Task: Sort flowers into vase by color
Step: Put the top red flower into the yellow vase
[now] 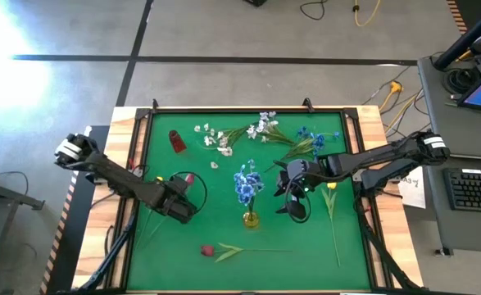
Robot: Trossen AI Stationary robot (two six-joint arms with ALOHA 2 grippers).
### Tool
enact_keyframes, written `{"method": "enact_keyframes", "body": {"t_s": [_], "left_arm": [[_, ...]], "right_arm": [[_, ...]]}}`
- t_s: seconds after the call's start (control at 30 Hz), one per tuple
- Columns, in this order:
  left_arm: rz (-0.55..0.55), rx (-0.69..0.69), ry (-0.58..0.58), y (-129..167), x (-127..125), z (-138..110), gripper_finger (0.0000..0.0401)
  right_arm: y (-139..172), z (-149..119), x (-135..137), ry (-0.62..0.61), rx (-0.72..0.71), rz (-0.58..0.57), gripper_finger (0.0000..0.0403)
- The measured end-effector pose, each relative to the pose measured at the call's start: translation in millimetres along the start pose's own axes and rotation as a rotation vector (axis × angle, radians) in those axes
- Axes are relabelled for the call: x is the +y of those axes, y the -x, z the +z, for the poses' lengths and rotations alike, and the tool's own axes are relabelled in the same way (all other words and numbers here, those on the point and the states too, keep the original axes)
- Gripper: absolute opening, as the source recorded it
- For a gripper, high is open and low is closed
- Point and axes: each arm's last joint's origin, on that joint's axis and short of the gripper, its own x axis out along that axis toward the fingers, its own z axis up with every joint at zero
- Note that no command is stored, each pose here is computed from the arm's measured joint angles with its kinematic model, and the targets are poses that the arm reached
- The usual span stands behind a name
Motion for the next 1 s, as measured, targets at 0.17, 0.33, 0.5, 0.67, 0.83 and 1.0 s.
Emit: {"method": "enact_keyframes", "body": {"t_s": [0.17,0.33,0.5,0.67,0.83,1.0], "left_arm": [[-0.110,-0.131,0.000,26,7,10,0.0000],[-0.275,-0.345,-0.048,56,12,23,0.0000],[-0.599,-0.584,-0.161,93,4,37,0.0000],[-0.696,-0.887,-0.259,121,2,47,0.0000],[-0.739,-1.133,-0.298,137,-2,53,0.0000],[-0.802,-1.317,-0.235,142,-7,55,0.0000]], "right_arm": [[0,0,0,0.007,0.000,0.000,0.0336],[0,0,0,0.032,-0.001,0.000,0.0336],[0,2,1,0.085,-0.021,0.006,0.0336],[0,3,1,0.121,-0.035,0.010,0.0336],[-3,3,0,0.148,-0.091,0.027,0.0336],[-7,-2,-3,0.147,-0.130,0.010,0.0336]]}}
